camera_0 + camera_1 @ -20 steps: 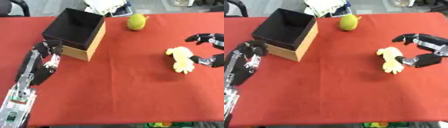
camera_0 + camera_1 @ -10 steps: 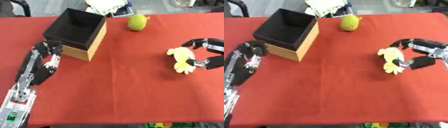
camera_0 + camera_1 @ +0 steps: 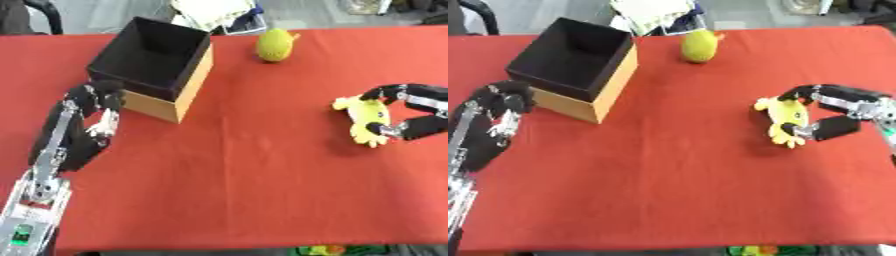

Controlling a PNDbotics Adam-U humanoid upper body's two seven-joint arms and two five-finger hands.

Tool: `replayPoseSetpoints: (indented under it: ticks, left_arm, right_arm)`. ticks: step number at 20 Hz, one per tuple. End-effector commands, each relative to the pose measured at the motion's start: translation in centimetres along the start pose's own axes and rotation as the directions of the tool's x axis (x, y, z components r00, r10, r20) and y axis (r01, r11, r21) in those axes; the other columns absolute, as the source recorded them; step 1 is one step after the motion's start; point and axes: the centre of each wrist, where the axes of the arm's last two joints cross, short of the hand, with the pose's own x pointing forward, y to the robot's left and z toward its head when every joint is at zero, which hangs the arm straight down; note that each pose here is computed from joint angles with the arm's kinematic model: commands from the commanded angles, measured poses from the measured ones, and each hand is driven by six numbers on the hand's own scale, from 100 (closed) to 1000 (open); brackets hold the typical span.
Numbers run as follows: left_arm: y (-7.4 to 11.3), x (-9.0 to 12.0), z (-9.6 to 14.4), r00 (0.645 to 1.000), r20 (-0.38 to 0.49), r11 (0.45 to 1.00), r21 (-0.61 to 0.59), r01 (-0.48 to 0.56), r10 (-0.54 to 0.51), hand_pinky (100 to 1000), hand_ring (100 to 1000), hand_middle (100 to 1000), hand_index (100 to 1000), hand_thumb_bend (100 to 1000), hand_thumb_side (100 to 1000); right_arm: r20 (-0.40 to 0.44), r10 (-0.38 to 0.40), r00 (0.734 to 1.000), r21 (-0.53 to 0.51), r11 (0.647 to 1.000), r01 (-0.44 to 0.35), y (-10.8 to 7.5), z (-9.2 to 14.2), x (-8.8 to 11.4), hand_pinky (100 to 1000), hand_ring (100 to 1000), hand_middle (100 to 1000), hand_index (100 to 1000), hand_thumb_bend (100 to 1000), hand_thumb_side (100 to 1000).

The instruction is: Pick up objects on the table and place them in the box.

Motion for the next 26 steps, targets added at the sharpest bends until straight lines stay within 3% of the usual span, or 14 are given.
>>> replayPoseSetpoints:
  ticks: [1,6,9,11,13,14,20,26]
  left_arm:
    - [0.6,0.4,-0.2,1.0,0.019,1.0,-0.007,0.016,-0.015,641,644,623,766,100,598]
    - [0.6,0.4,-0.2,1.0,0.019,1.0,-0.006,0.016,-0.016,641,644,623,766,100,599]
    - [0.6,0.4,-0.2,1.0,0.018,1.0,-0.006,0.015,-0.015,641,644,623,766,100,600]
    - [0.6,0.4,-0.2,1.0,0.018,1.0,-0.005,0.016,-0.016,641,644,622,766,100,600]
    - [0.6,0.4,-0.2,1.0,0.018,1.0,-0.004,0.016,-0.016,641,644,622,766,100,600]
    - [0.6,0.4,-0.2,1.0,0.018,1.0,-0.004,0.016,-0.016,641,644,622,766,100,601]
    - [0.6,0.4,-0.2,1.0,0.016,1.0,-0.002,0.016,-0.016,641,643,622,766,100,602]
    - [0.6,0.4,-0.2,1.0,0.016,1.0,0.0,0.015,-0.015,641,643,622,766,100,603]
  right_arm:
    - [-0.048,0.016,0.999,-0.01,1.0,-0.017,-0.4,0.6,-0.9,842,919,908,958,270,702]
    - [-0.087,0.01,0.996,-0.026,1.0,-0.012,0.2,0.5,-1.6,839,913,906,957,265,682]
    - [-0.097,0.019,0.995,-0.024,0.999,-0.022,0.5,0.4,-1.8,834,898,890,944,224,587]
    - [-0.101,0.028,0.994,-0.035,0.999,-0.031,0.5,0.4,-1.8,816,861,838,910,165,390]
    - [-0.103,0.036,0.994,-0.06,0.997,-0.043,0.4,0.4,-1.8,789,820,767,855,142,133]
    - [-0.102,0.04,0.994,-0.08,0.996,-0.049,0.2,0.4,-1.7,776,801,734,826,141,100]
    - [-0.076,0.039,0.996,-0.267,0.962,-0.058,-1.6,0.7,-0.9,656,629,481,557,125,100]
    - [-0.037,0.033,0.999,-0.431,0.901,-0.046,-2.8,0.5,0.0,602,562,384,441,100,100]
